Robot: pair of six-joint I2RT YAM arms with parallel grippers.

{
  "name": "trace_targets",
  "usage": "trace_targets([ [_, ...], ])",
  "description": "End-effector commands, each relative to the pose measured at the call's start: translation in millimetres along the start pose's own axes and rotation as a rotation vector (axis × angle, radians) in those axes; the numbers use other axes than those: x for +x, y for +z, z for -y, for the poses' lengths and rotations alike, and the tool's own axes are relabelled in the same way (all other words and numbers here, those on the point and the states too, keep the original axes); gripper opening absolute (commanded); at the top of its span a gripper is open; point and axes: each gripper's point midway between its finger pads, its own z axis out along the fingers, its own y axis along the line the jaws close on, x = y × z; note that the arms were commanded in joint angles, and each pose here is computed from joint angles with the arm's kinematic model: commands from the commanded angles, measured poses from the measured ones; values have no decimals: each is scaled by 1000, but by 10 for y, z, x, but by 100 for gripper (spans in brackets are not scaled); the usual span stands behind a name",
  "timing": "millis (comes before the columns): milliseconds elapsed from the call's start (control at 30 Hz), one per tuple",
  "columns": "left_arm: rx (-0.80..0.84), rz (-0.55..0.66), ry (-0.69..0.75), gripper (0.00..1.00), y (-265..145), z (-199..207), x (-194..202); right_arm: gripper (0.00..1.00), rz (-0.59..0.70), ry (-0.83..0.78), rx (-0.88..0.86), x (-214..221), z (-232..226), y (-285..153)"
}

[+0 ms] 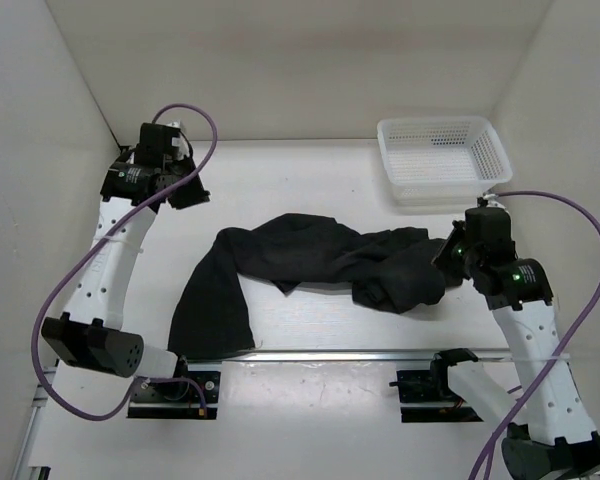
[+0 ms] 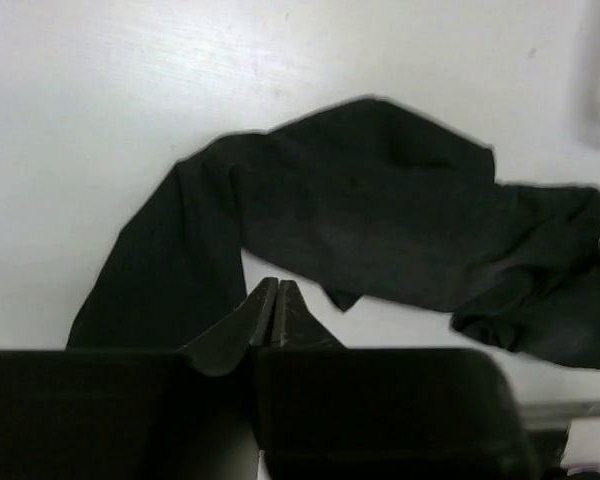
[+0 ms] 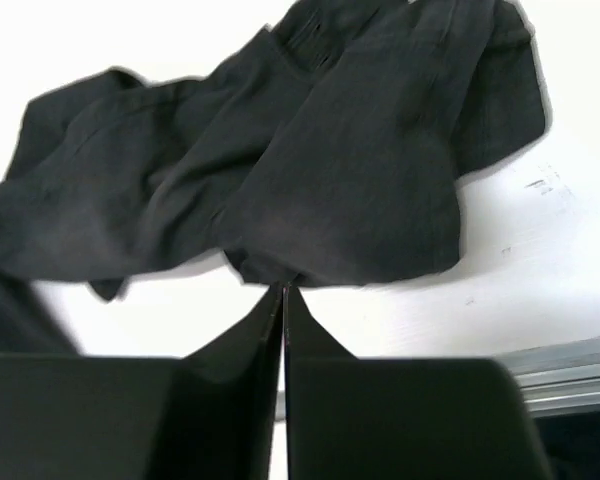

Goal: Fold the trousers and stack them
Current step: Flatten the trousers out

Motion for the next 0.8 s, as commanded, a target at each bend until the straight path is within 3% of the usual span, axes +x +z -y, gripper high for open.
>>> trace_targets([
  [0, 70, 23, 17, 10, -133, 74, 23, 0, 136, 36, 56, -272, 82, -158],
  [133, 35, -46, 10, 11, 36, -6, 288, 0, 133, -17, 61, -438, -19, 0],
  [167, 11, -56, 11, 18, 78, -61, 334, 2, 95, -33, 53, -393, -49, 70],
  [200, -17, -90, -4, 30, 158, -135, 455, 8, 69, -60, 39, -393, -100, 134],
  [233, -26, -105, -13, 76, 209, -161, 516, 28, -2, -78, 53, -312, -109, 305],
  [267, -39, -130, -13, 97, 290, -202, 597, 41, -42, -90, 47, -257, -131, 379],
  [300, -64, -178, -13, 100, 369, -288, 767, 56, -68, -100, 39, -229, -158, 448],
  [367, -96, -236, -22, 100, 575, -367, 936, 89, -117, -113, 35, -186, -199, 635],
  [433, -110, -278, -32, 100, 762, -421, 1091, 98, -161, -133, 74, -140, -153, 846],
  [533, -135, -326, -44, 100, 1032, -429, 1193, 100, -210, -153, 87, -148, -260, 1076],
  [700, -258, -374, -33, 98, 1465, -591, 1218, 100, -258, -223, -64, 0, -910, 1283],
  [733, -254, -391, -35, 92, 1510, -578, 1242, 99, -276, -238, -80, 41, -1007, 1324],
  [767, -242, -398, -39, 65, 1544, -544, 1231, 99, -289, -255, -88, 77, -1097, 1371],
])
